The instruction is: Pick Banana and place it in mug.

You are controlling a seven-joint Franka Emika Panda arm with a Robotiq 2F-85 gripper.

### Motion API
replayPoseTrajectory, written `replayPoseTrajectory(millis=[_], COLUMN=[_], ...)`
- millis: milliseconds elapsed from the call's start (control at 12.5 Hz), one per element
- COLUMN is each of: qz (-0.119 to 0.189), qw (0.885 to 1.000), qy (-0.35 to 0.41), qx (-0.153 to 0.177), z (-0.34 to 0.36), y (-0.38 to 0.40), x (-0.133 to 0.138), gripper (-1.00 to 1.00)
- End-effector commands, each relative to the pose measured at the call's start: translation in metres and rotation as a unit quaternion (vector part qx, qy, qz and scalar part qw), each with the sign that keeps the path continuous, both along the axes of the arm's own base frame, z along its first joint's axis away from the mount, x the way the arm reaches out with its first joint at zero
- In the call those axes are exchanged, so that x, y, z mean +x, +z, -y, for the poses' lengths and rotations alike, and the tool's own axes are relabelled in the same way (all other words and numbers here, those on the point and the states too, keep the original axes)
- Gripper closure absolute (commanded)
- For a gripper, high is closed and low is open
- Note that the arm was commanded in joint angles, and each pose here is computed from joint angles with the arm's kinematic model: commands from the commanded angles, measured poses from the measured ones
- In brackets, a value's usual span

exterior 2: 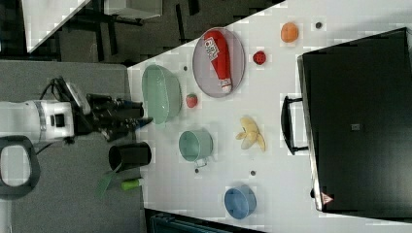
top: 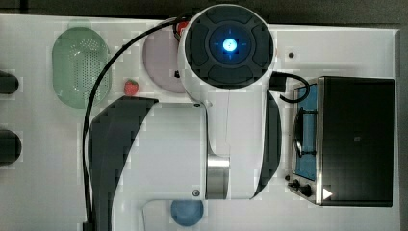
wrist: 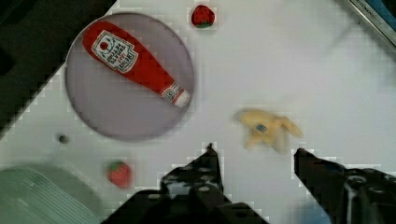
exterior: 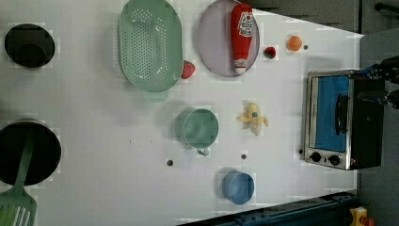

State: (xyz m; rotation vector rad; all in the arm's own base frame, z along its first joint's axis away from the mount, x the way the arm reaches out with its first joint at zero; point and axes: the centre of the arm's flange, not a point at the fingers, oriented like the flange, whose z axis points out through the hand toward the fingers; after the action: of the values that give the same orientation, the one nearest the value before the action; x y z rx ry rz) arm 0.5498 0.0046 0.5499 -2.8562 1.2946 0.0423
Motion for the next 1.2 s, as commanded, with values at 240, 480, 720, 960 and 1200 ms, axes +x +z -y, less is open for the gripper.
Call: replayPoseTrajectory(millis=[240,480,720,960,1200], qz=[-0.006,-0.014,-0.013,-0.021,-0.018], qw=[1.000,1.000,0.998,0.992,0.984], qy=[-0.029,-0.012,0.064,0.122,0.179], qx=[0.005,0.005,0.007,0.008,0.006], z=[0.030,0.030,0.029,0.028,0.027], y=[0.083,0.054,-0.010,-0.086,-0.157], x=[-0.154,-0.143,-0.121,-0.105,-0.090], gripper=[-0.99,-1.00,-1.00,-1.00,-1.00])
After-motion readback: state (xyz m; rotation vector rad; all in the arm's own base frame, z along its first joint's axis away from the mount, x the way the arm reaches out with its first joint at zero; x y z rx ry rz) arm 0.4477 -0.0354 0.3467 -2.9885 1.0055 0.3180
